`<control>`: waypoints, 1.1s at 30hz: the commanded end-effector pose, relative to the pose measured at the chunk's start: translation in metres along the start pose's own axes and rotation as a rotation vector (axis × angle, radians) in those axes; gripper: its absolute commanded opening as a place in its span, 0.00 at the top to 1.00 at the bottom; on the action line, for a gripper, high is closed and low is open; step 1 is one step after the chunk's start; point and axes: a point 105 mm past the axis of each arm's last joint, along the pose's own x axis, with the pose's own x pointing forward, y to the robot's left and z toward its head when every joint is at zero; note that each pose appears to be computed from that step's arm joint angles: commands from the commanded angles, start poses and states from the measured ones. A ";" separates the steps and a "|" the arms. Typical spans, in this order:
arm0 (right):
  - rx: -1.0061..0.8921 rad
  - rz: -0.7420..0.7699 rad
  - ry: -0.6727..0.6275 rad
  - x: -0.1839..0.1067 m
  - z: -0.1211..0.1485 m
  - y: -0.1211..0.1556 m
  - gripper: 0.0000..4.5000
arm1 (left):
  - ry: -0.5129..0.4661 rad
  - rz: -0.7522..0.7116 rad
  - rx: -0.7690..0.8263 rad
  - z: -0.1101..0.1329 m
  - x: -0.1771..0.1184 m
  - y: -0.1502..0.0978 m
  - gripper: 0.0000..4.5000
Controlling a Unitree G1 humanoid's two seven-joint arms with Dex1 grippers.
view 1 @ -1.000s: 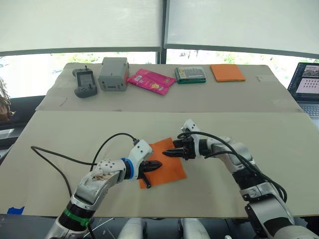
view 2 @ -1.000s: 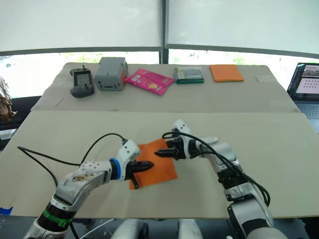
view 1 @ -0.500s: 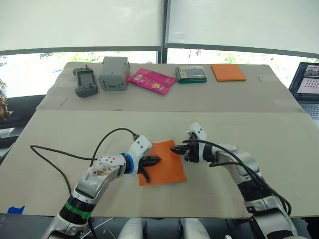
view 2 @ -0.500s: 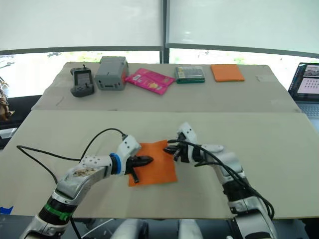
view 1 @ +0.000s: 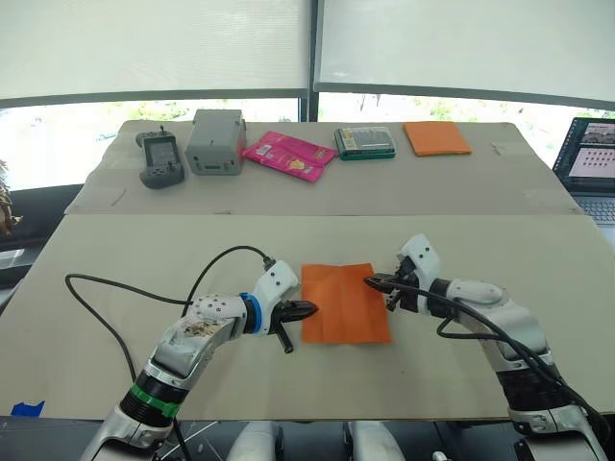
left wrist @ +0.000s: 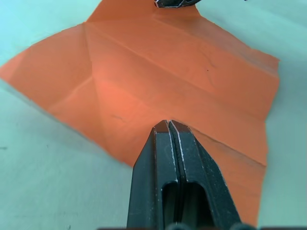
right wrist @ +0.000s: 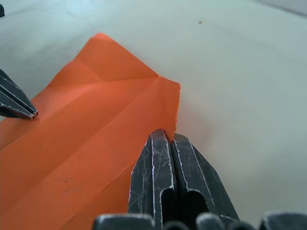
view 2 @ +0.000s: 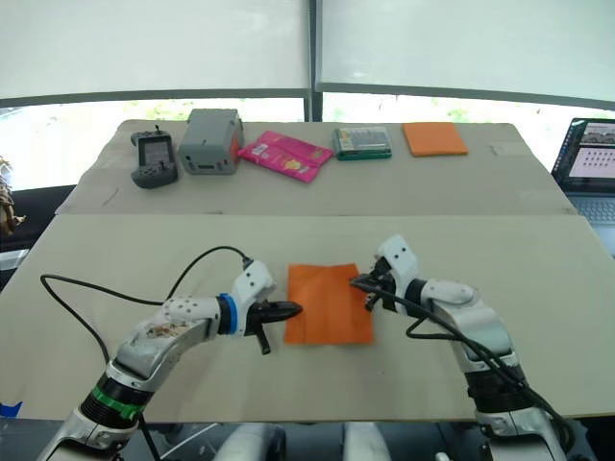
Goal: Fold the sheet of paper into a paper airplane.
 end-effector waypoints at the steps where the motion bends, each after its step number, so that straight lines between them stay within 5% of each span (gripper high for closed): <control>1: -0.139 0.045 -0.045 0.008 0.005 0.029 0.99 | -0.018 -0.018 0.027 0.005 0.001 -0.002 1.00; 15: -0.899 -0.081 -0.054 0.005 -0.020 0.036 0.99 | 0.029 -0.017 0.015 -0.008 0.002 -0.001 1.00; 25: -0.911 -0.045 -0.122 0.006 -0.020 0.049 0.99 | 0.042 -0.013 0.016 -0.010 0.004 -0.002 1.00; 31: -0.923 -0.053 -0.065 0.002 -0.029 0.044 0.58 | 0.047 -0.014 0.009 -0.013 0.004 -0.003 1.00; 33: -0.896 -0.064 -0.053 -0.001 -0.032 0.042 0.58 | 0.048 -0.013 0.007 -0.014 0.004 -0.003 1.00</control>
